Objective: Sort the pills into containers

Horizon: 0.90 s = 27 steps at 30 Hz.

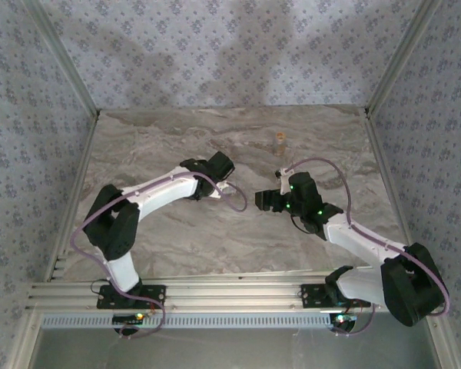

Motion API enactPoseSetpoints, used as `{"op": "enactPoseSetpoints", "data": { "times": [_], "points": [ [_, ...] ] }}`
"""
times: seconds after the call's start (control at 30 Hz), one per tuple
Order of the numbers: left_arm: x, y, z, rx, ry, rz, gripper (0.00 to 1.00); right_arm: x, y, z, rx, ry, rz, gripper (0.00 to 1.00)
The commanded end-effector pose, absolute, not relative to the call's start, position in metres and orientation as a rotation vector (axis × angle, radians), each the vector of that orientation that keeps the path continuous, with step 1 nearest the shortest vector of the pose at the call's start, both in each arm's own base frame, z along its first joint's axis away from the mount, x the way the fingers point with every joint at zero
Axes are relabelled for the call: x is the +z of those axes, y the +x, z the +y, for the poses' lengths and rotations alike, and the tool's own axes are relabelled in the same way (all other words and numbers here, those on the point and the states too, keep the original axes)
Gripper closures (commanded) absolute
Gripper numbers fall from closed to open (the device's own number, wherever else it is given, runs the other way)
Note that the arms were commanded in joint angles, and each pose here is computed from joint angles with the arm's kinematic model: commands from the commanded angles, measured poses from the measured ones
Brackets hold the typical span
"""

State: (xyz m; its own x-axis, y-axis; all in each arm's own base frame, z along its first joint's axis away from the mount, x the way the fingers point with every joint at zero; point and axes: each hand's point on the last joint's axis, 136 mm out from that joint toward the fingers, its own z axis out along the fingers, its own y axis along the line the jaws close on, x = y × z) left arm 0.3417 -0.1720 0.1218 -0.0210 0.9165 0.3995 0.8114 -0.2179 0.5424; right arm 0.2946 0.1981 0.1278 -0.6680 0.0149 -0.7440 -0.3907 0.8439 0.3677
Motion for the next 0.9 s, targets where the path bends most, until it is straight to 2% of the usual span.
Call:
{"op": "enactPoseSetpoints", "data": {
  "times": [0.0,0.3,0.63,0.87],
  "points": [
    [0.13,0.34,-0.164,1.049,2.055,1.885,1.0,0.134,0.299,0.201,0.681,-0.257,2.212,0.2],
    [0.124,0.34,-0.155,1.07,2.059,1.902,1.0,0.131,0.299,0.203,0.687,-0.261,2.226,0.2],
    [0.124,0.341,-0.175,0.96,2.007,1.923,1.0,0.129,0.299,0.205,0.695,-0.267,2.239,0.2],
    [0.108,0.34,-0.173,0.998,2.071,1.92,1.0,0.127,0.299,0.206,0.695,-0.269,2.248,0.2]
  ]
}}
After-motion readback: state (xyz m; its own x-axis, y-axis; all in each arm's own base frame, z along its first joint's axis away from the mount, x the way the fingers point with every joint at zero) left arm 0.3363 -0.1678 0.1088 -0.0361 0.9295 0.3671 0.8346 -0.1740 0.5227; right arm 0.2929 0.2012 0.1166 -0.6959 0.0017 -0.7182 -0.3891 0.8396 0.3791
